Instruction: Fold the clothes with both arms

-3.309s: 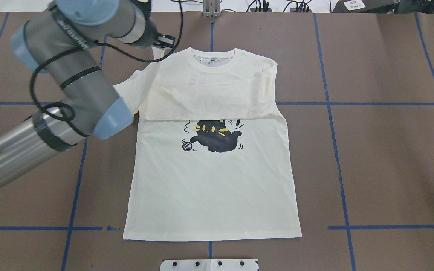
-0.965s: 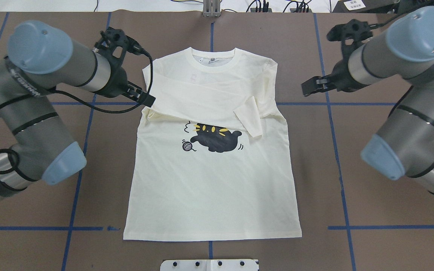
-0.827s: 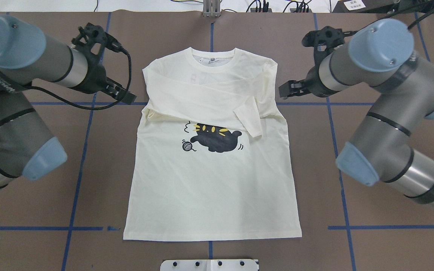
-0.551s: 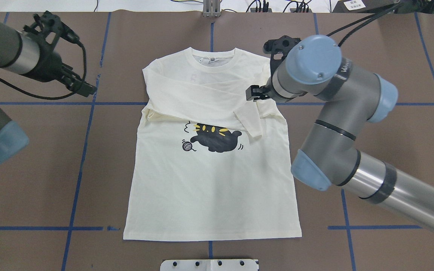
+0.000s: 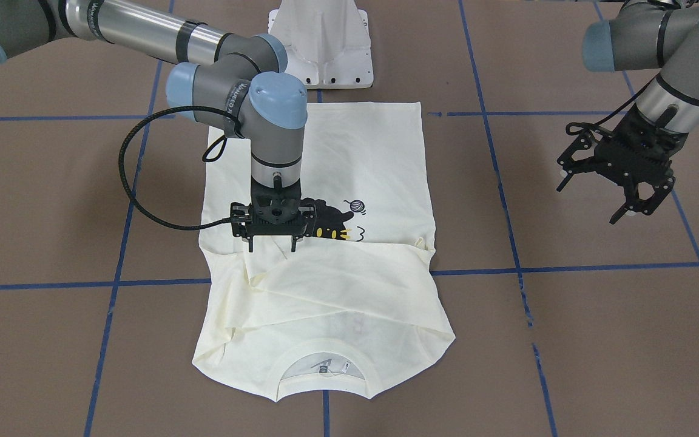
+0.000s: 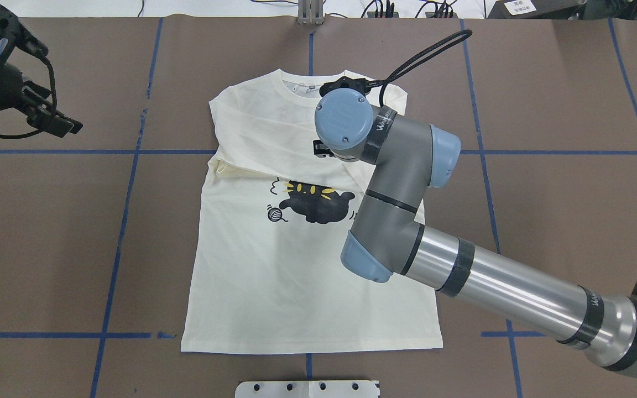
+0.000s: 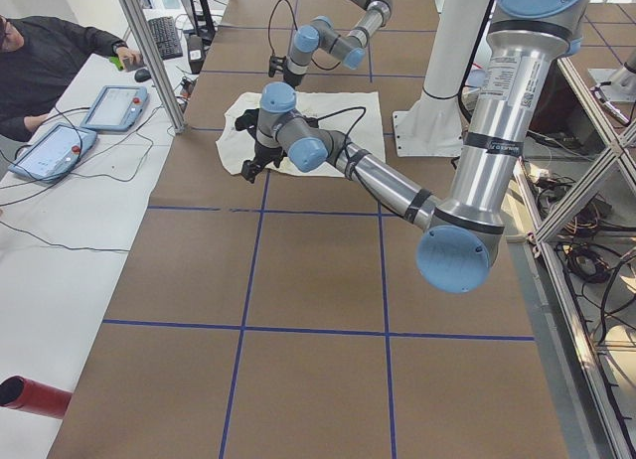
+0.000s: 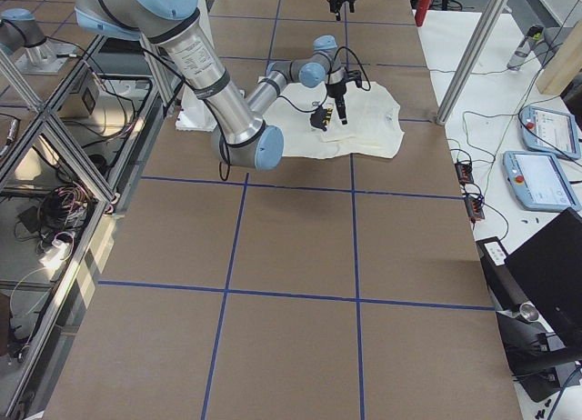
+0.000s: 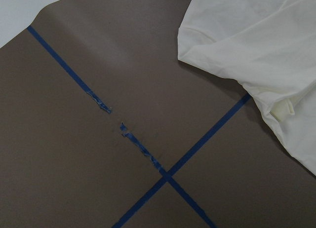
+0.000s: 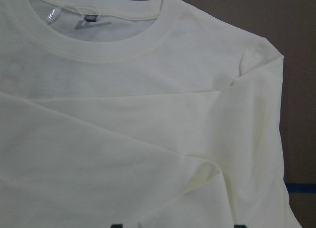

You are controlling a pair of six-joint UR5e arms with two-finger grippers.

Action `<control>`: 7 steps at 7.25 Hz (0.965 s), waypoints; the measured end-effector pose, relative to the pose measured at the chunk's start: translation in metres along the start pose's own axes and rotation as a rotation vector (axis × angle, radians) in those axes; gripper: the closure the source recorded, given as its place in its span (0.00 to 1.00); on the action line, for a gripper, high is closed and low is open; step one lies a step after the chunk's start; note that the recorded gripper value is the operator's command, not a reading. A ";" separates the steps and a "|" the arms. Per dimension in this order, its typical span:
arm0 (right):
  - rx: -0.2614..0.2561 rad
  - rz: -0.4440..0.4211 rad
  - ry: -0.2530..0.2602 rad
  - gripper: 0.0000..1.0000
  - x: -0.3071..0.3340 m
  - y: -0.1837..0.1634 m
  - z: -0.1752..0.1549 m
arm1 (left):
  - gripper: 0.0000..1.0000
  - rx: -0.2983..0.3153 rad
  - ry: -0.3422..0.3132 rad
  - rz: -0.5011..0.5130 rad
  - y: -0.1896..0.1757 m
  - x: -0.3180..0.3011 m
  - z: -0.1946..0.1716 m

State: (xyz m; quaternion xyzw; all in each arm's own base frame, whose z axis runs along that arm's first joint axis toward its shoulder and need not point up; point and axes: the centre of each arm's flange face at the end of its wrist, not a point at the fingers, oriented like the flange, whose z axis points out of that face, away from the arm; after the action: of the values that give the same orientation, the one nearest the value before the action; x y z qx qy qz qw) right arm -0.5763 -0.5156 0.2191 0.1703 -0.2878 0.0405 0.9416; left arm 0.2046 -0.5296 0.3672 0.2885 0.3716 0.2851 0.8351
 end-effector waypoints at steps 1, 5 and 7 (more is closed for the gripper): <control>-0.001 -0.009 0.023 0.37 -0.011 0.002 0.009 | 0.00 -0.001 0.000 -0.001 0.001 -0.001 0.000; -0.017 -0.048 0.078 0.46 -0.029 0.019 0.032 | 0.00 -0.001 0.001 -0.006 0.002 -0.001 0.001; -0.019 -0.067 0.103 0.87 -0.027 0.020 0.034 | 0.00 -0.001 0.002 -0.007 0.002 -0.001 0.001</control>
State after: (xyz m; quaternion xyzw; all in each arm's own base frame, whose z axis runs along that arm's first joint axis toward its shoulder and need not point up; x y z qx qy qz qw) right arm -0.6202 -0.5083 0.2367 0.1684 -0.2336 0.0147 0.9575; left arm 0.2048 -0.5293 0.3691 0.2865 0.3733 0.2826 0.8359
